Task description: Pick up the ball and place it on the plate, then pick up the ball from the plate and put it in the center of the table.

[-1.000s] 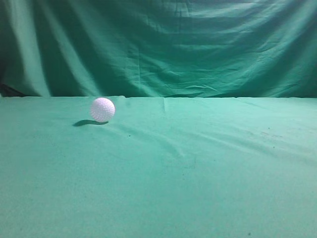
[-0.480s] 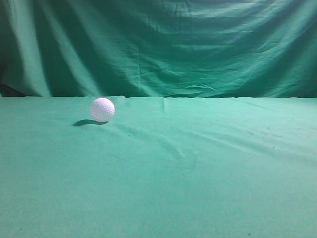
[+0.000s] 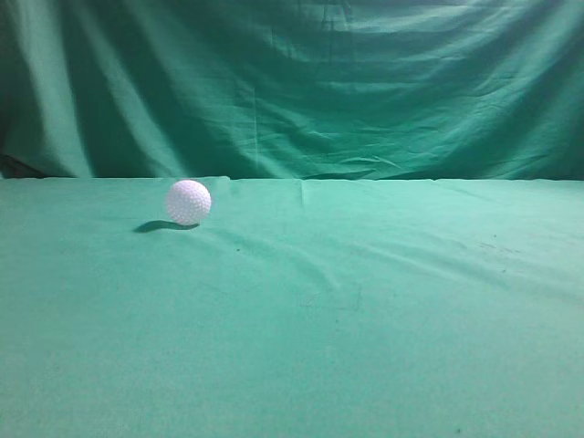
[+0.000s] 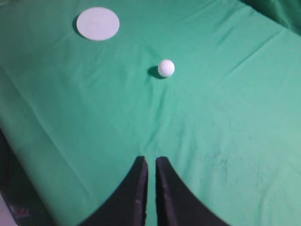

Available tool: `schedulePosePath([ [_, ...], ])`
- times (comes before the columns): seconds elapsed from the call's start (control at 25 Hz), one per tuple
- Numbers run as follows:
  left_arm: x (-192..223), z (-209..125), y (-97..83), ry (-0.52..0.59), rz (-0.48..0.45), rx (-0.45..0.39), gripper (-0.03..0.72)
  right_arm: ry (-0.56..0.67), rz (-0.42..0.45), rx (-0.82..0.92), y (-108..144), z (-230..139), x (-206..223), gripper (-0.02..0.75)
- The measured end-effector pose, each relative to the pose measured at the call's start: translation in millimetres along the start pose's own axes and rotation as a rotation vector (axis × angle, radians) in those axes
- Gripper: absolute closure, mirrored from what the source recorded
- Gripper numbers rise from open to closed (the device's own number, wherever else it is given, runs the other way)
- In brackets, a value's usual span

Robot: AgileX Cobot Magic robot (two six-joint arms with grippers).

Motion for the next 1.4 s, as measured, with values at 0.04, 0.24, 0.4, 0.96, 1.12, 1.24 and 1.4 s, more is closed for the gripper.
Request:
schedulePosePath([
  [0.04, 0.0, 0.0, 0.0, 0.000, 0.000, 0.000, 0.688, -0.018, 0.000, -0.001, -0.7, -3.7, 2.2, 0.682],
  [0.24, 0.0, 0.0, 0.0, 0.000, 0.000, 0.000, 0.688, -0.166, -0.071, 0.052, -13.3, -16.2, 17.9, 0.682],
  [0.4, 0.0, 0.0, 0.0, 0.000, 0.000, 0.000, 0.688, -0.235, -0.169, 0.120, -27.9, -33.2, 28.6, 0.682],
  [0.96, 0.0, 0.0, 0.0, 0.000, 0.000, -0.002, 0.688, -0.450, -0.559, 0.411, -62.3, -157.9, 66.3, 0.682],
  [1.12, 0.0, 0.0, 0.0, 0.000, 0.000, -0.002, 0.688, -0.500, -0.618, 0.426, -64.7, -184.1, 78.0, 0.682],
  [1.24, 0.0, 0.0, 0.0, 0.000, 0.000, -0.002, 0.688, -0.468, -0.620, 0.441, -68.0, -197.4, 89.7, 0.682],
  [1.4, 0.0, -0.2, -0.1, 0.002, -0.001, -0.002, 0.688, -0.444, -0.618, 0.453, -69.2, -204.4, 95.5, 0.682],
])
Point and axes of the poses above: a point on each arm's last joint axis where the gripper is mounted, x pointing out along that axis toward the gripper, y along the wrist's bending axis when the last joint is at zero, z = x × y, the point moved 1 cm from there along x, pointing out along that axis toward the gripper, and after that the axes turned 13 degrees about x, right-handed, at the moved point
